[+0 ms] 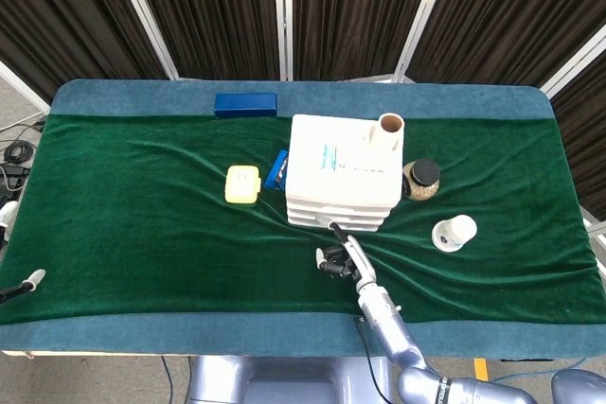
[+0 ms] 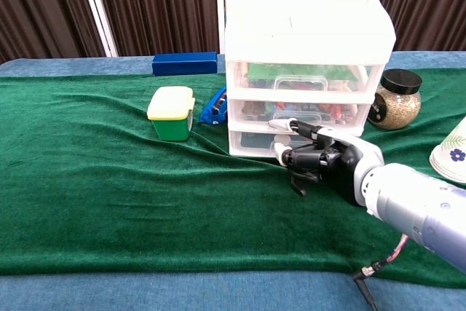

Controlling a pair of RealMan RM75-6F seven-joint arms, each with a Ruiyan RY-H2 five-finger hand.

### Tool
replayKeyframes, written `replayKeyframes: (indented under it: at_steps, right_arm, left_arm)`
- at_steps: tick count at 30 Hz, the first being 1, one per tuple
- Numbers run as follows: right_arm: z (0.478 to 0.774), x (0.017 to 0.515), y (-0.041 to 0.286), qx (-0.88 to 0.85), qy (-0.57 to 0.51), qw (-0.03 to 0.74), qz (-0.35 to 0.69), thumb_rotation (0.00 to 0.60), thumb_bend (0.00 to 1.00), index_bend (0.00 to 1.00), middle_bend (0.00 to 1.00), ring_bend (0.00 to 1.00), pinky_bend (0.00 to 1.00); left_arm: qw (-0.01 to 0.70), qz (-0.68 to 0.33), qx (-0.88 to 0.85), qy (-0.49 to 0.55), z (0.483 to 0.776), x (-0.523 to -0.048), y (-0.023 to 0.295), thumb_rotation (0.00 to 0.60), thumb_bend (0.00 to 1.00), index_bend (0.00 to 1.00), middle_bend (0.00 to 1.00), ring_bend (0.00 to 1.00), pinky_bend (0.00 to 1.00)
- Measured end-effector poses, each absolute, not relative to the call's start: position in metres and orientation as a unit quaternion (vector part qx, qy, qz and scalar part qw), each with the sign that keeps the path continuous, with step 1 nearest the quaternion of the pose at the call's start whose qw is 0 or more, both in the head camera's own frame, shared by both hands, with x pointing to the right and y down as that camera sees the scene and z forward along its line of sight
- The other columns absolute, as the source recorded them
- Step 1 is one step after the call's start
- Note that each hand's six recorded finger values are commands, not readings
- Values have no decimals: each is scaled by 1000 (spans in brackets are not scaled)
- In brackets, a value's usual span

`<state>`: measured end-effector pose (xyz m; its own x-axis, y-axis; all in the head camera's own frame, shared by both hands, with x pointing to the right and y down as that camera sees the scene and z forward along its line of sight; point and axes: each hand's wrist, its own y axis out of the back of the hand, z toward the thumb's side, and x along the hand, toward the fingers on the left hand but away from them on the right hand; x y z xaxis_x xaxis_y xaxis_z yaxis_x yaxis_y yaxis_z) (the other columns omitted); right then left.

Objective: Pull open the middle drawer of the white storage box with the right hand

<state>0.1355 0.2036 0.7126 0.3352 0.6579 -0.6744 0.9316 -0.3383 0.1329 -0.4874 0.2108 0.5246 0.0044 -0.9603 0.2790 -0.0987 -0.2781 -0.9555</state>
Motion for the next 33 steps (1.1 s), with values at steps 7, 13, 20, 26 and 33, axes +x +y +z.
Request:
replayKeyframes:
  at_steps: [7, 13, 20, 26, 33]
  right_arm:
    - [708, 139, 202, 772, 523, 256, -256, 600, 521, 106, 900, 918, 792]
    - [708, 142, 204, 768, 528, 253, -259, 600, 521, 105, 900, 918, 792]
    - [712, 144, 210, 765, 527, 258, -265, 600, 523, 105, 900, 918, 792]
    - [713, 144, 208, 764, 531, 255, -264, 600, 525, 98, 899, 918, 792]
    - [714, 141, 209, 764, 525, 268, -260, 600, 536, 99, 899, 918, 792]
  left_arm:
    - [396, -542, -590, 448, 525, -487, 211, 600, 130, 0, 0, 0, 0]
    - [396, -541, -591, 448, 525, -485, 212, 600, 130, 0, 0, 0, 0]
    - [394, -541, -594, 446, 526, -486, 212, 600, 130, 0, 0, 0, 0]
    - [395, -539, -597, 443, 526, -483, 213, 600, 130, 0, 0, 0, 0]
    - [396, -538, -598, 443, 525, -482, 214, 600, 130, 0, 0, 0, 0]
